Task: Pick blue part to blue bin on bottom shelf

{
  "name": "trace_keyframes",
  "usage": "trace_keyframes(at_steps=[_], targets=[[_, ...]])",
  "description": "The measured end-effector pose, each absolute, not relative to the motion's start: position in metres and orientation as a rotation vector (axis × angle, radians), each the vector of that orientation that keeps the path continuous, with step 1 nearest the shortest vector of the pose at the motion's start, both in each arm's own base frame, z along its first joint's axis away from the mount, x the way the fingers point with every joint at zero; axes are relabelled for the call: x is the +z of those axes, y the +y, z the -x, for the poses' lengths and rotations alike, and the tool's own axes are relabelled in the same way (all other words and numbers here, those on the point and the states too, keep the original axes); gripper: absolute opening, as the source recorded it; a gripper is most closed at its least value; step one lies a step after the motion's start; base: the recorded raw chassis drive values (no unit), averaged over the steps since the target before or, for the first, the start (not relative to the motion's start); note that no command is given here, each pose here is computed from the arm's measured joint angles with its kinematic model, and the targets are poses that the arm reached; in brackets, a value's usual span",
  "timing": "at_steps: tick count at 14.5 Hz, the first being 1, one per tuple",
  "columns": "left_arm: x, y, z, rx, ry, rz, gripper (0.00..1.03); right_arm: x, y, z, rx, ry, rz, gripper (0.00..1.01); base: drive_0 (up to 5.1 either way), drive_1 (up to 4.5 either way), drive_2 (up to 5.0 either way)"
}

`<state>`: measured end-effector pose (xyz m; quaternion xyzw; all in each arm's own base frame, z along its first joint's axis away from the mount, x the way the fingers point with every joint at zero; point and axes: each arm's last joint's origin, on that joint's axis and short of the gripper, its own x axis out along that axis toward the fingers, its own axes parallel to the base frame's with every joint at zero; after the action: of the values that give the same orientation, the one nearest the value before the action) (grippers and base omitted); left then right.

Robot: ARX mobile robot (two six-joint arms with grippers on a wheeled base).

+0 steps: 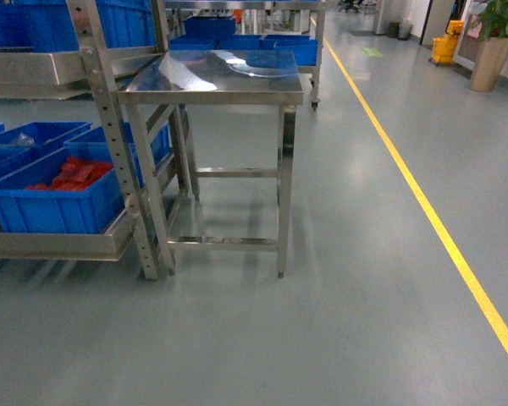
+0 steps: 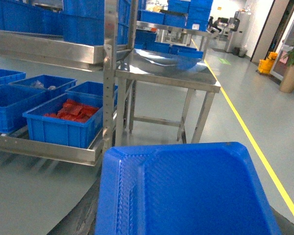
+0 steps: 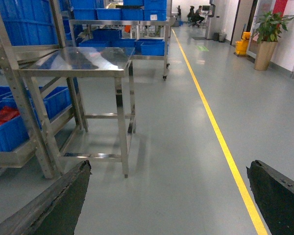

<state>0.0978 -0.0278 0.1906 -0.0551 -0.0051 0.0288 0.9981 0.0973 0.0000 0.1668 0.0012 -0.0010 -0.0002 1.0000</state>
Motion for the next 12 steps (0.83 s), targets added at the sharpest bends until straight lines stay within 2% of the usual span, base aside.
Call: trace_keyframes(at_steps=[12], targets=[[0.1913,-0.0278,-0.0978,0.057,-0.017,0.114,0.44,0.1669,0.0,-0.0973,0.0,-0.004,-0.002,0.98,-0.1,3.93,-4.0]])
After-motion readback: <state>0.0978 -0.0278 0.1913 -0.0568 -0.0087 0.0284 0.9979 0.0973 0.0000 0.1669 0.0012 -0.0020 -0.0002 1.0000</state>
